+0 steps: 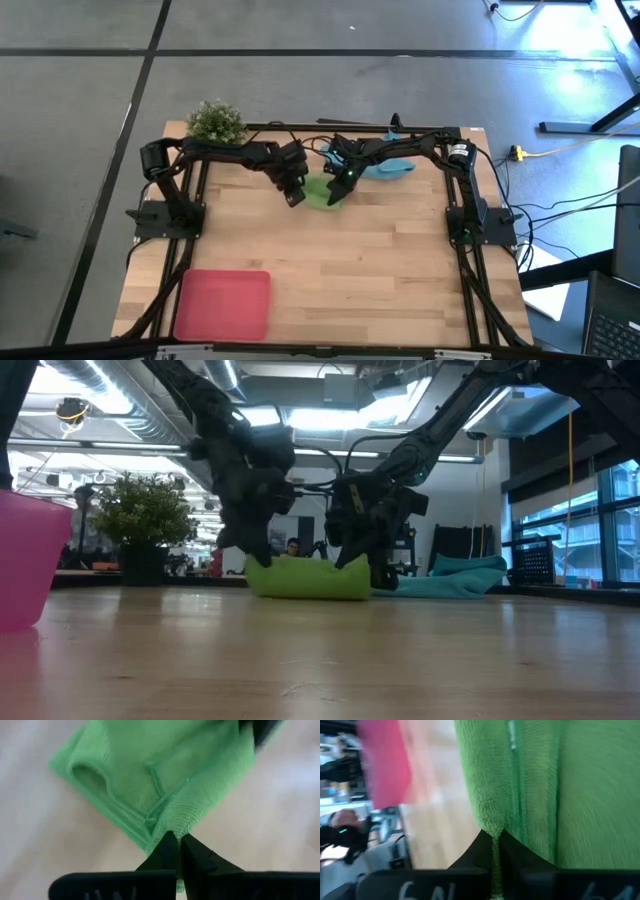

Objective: Roll microfiber towels into tight, uniform cylinder then place into a basket
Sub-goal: Roll the microfiber green towel

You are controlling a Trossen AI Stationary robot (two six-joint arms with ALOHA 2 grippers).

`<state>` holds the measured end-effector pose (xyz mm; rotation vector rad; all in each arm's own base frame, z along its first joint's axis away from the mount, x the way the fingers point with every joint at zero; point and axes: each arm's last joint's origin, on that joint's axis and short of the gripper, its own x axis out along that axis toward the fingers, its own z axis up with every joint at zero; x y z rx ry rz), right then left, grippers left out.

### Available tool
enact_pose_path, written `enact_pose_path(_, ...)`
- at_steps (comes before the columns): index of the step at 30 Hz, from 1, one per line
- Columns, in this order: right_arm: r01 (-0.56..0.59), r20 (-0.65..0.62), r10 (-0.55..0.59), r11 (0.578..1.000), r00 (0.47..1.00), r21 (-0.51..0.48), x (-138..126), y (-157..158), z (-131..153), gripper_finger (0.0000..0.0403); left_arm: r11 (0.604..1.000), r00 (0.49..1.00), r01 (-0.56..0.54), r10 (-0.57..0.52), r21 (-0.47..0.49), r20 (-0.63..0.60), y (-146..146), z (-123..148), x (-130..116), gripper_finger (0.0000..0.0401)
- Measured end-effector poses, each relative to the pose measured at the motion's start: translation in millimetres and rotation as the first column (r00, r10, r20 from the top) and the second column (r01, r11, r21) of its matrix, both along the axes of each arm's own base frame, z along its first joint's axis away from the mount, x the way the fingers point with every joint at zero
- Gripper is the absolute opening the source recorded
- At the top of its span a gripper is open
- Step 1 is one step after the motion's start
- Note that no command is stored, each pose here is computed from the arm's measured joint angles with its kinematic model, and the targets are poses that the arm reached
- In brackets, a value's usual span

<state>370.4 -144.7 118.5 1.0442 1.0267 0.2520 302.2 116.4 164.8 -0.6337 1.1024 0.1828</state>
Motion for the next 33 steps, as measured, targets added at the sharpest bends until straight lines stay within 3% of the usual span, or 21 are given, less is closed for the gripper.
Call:
enact_pose_path(5, -0.062, 0.044, 0.057, 0.992, 0.997, 0.113, 1, 8, 3, 0.0013, 0.988, 0.996, 0.082, -0.085, -0.134, -0.017, -14, 0, -3, 0.0)
enact_pose_path(11, -0.012, -0.061, 0.021, 0.99, 0.998, 0.139, 2, 16, 1, 0.0013, 0.977, 0.992, 0.117, -0.122, -0.178, -0.017, -28, 0, 1, 0.0)
enact_pose_path(16, 0.032, -0.116, -0.014, 0.988, 0.993, 0.15, 2, 18, 0, 0.0013, 0.975, 0.995, 0.077, -0.087, -0.21, -0.041, -35, 0, 3, 0.0)
enact_pose_path(22, -0.023, -0.127, 0.056, 0.969, 0.99, 0.245, 1, 30, 1, 0.0013, 0.95, 0.992, 0.107, -0.121, -0.292, -0.03, -51, 1, 6, 0.0)
enact_pose_path(33, 0.075, -0.267, -0.04, 0.99, 0.963, 0.121, 3, 37, -3, 0.0013, 0.985, 0.995, 0.063, -0.073, -0.158, -0.06, -58, -1, 11, 0.0)
